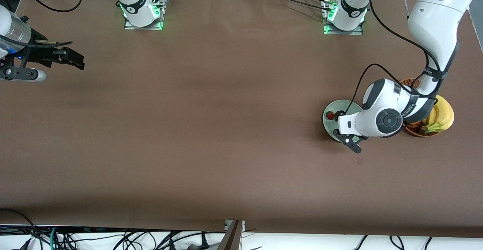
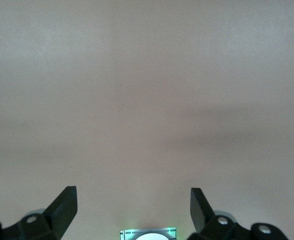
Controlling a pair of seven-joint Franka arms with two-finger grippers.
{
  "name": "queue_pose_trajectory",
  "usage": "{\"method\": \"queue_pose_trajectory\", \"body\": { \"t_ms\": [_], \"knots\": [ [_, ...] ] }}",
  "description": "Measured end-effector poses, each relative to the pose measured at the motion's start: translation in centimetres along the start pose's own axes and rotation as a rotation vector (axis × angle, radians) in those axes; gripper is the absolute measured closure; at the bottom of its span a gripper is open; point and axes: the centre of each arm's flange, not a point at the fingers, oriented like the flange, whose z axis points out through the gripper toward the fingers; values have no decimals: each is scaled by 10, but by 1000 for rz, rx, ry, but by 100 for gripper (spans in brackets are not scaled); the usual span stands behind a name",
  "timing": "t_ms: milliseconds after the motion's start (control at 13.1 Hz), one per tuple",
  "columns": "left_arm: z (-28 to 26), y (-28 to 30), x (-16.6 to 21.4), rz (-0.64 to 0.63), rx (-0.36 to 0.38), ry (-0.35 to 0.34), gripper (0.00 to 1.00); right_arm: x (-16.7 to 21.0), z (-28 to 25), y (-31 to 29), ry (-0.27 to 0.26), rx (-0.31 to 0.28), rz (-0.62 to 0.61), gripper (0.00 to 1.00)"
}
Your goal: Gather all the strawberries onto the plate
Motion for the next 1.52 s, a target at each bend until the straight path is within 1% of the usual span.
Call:
{"method": "queue_pose_trajectory", "body": {
  "t_ms": [76, 152, 305, 381, 533, 610, 686, 838, 914, 990, 1067, 1219, 1295, 1448, 1524],
  "knots": [
    [-24, -1, -2, -11, 18, 13, 0, 0, 0, 0, 0, 0, 0, 0],
    [-55, 0, -6, -33, 19, 28, 0, 0, 0, 0, 0, 0, 0, 0],
    [-127, 0, -22, -83, 6, 21, 0, 0, 0, 0, 1, 0, 0, 0],
    [-162, -2, -32, -106, 14, 14, 0, 0, -1, 0, 1, 0, 0, 0],
    [-220, -12, -54, -163, 56, 50, 0, 0, -1, 0, 1, 0, -1, 0],
    [-240, -18, -67, -188, 74, 70, 0, 0, -1, 0, 1, 0, -1, 0],
    [-257, -19, -79, -206, 86, 75, 0, 0, -1, 0, 2, 0, -1, 0],
    [-287, -9, -95, -219, 96, 58, 0, 0, -1, -1, 2, 0, -2, 0],
    [-301, -2, -97, -237, 115, 65, 0, 0, -1, -1, 2, 0, -2, 0],
    [-312, 3, -100, -286, 141, 74, 0, 0, -2, -1, 4, 0, -3, 0],
    [-321, 9, -103, -336, 139, 91, 0, 0, -3, -2, 6, 0, -3, 0],
    [-330, 12, -120, -472, 67, 132, 0, 0, -5, -5, 10, 0, -11, 0],
    [-330, 9, -131, -537, 43, 148, 0, -1, -5, -10, 12, -1, -21, 0],
    [-322, 14, -152, -645, 30, 192, 0, -2, -6, -21, 15, -3, -41, 0],
    [-318, 20, -160, -669, 28, 205, 0, -3, -7, -24, 16, -3, -44, 0]
  ]
}}
